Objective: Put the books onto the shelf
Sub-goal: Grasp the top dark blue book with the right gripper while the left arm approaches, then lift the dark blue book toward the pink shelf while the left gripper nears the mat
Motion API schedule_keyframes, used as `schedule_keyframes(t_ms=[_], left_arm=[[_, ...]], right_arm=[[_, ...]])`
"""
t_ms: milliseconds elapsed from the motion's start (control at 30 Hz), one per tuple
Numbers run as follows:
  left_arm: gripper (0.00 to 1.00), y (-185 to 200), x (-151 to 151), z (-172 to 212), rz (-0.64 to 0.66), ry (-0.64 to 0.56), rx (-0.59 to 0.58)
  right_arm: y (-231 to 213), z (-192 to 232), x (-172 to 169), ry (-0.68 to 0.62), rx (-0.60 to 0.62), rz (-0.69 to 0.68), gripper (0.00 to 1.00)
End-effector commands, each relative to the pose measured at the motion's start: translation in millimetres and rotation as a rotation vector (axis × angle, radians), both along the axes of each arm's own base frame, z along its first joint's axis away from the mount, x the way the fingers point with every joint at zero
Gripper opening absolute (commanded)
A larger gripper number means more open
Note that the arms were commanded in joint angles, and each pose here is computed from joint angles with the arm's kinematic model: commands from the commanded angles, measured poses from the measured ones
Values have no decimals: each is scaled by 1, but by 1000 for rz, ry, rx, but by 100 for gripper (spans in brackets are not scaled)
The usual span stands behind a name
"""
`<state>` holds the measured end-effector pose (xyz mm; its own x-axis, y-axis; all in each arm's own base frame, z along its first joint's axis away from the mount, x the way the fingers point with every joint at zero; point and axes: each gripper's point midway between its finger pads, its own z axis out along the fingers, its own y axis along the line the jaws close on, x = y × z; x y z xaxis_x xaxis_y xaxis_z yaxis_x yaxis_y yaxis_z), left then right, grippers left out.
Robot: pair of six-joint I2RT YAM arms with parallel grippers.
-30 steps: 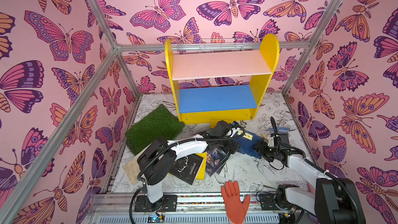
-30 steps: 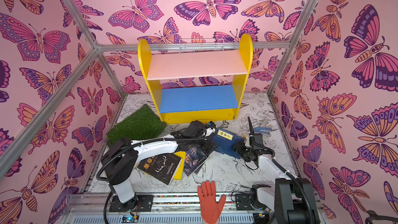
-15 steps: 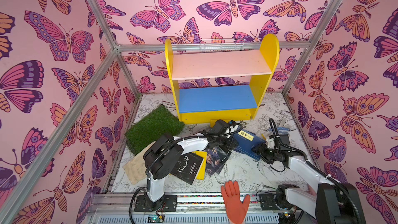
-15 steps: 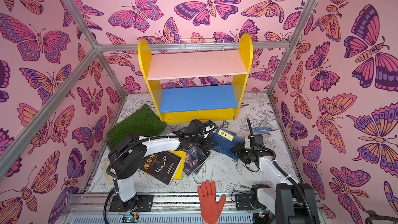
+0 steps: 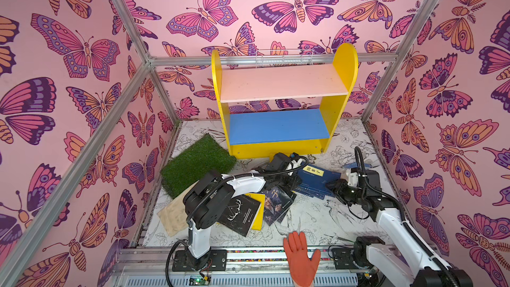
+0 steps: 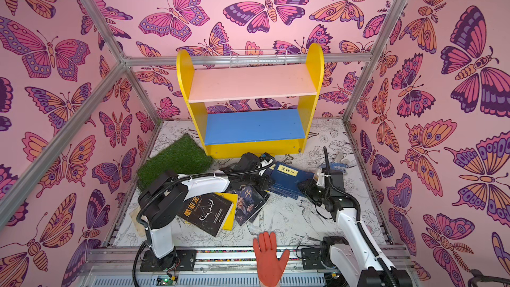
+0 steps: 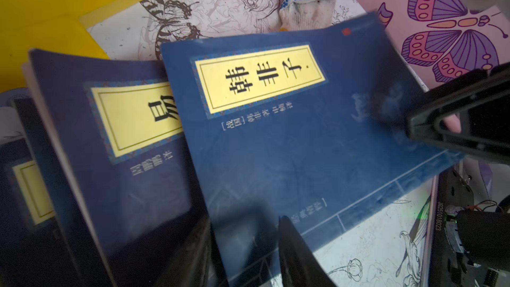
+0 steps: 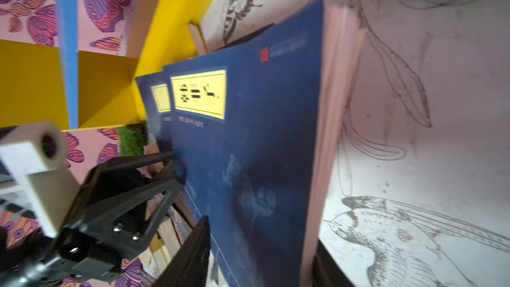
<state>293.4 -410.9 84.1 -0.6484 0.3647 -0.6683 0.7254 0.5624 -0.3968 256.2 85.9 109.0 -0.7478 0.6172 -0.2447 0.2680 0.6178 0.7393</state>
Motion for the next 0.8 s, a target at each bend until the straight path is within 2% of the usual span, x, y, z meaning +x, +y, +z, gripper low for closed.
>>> schedule_keyframes(t_ms=[0, 33, 133, 167, 233, 300, 400, 500, 633, 700, 767], left_arm=[[43, 0, -28, -29, -65, 99, 38], [44, 0, -28, -29, -64, 99, 38], [46, 2, -26, -29, -51, 96, 44], [46, 4, -26, -30, -44, 97, 46], [54, 8, -20, -29, -8, 95, 48], [55, 19, -6, -21, 67, 89, 28], [61, 44, 20, 4, 217, 62, -43], [69, 85, 44, 38, 409, -8, -115], [74, 160, 57, 57, 711, -25, -139], [73, 200, 52, 51, 882, -5, -118], [63, 249, 38, 31, 1099, 52, -35]], right_arm=[[12, 47, 19, -133, 134, -18, 44], [12, 50, 21, -142, 154, -35, 42], [9, 60, 25, -176, 182, -78, 25], [7, 61, 25, -178, 174, -90, 19], [3, 65, 25, -192, 140, -91, 7], [0, 68, 24, -191, 89, -86, 0], [-1, 75, 24, -204, 52, -63, 0], [6, 93, 31, -261, 84, -30, 0], [22, 139, 43, -423, 156, 27, 0], [31, 159, 50, -487, 176, 45, 0], [48, 178, 57, -540, 181, 84, 0]])
